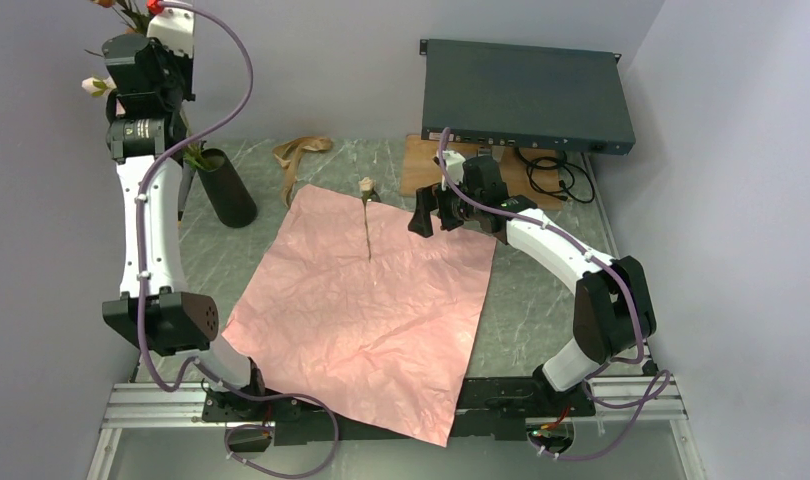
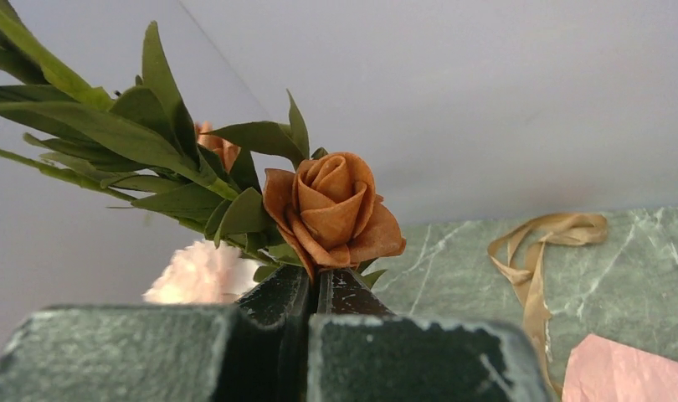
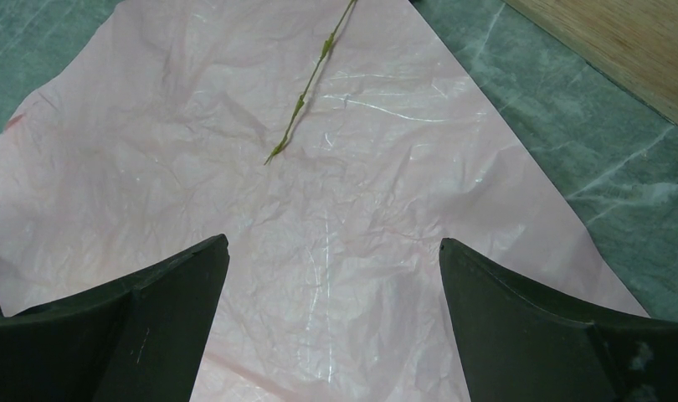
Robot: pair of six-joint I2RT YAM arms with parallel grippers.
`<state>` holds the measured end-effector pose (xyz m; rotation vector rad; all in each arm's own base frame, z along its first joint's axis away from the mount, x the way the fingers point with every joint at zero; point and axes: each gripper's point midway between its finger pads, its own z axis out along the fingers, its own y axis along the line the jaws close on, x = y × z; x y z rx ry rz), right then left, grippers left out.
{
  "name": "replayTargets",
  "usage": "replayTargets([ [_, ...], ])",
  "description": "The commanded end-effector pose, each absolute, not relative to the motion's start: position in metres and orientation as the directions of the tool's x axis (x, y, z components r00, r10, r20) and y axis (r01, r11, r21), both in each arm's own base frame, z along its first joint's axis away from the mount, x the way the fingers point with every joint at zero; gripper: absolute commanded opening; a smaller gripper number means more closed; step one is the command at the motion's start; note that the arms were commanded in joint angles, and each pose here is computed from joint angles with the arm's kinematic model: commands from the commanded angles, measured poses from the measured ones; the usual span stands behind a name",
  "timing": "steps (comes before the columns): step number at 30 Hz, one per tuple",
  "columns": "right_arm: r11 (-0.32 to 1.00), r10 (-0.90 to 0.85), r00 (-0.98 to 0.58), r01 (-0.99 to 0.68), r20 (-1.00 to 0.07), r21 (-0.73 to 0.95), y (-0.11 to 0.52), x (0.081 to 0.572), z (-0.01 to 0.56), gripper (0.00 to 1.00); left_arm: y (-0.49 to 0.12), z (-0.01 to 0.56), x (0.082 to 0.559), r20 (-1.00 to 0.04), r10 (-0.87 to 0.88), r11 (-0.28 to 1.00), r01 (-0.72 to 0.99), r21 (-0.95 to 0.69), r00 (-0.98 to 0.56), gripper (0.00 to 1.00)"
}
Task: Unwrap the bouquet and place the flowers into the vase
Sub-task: Insert the fake flower into the vase.
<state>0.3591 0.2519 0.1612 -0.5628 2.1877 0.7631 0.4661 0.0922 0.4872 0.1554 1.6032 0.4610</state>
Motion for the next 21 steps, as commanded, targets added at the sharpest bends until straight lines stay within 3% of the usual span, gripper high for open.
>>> replayTargets([
  [1, 0.728, -0.142, -0.603, -0.601, -0.785, 0.330, 0.255, 0.367, 0.173, 1.00, 0.077, 0.464, 0.483, -0.937, 0.335, 0.937, -0.063, 0.342, -0.099, 0.00],
  [15, 0.736, -0.174, -0.606, -0.603, -0.776, 0.306, 0.252, 0.370, 0.170, 1.00, 0.083, 0.336, 0.516, -0.845, 0.380, 0.922, 0.088, 0.376, -0.376, 0.00],
  [21, 0.737, -0.175, -0.611, -0.601, -0.772, 0.309, 0.253, 0.373, 0.168, 1.00, 0.088, 0.308, 0.515, -0.790, 0.374, 0.924, 0.119, 0.364, -0.486, 0.19],
])
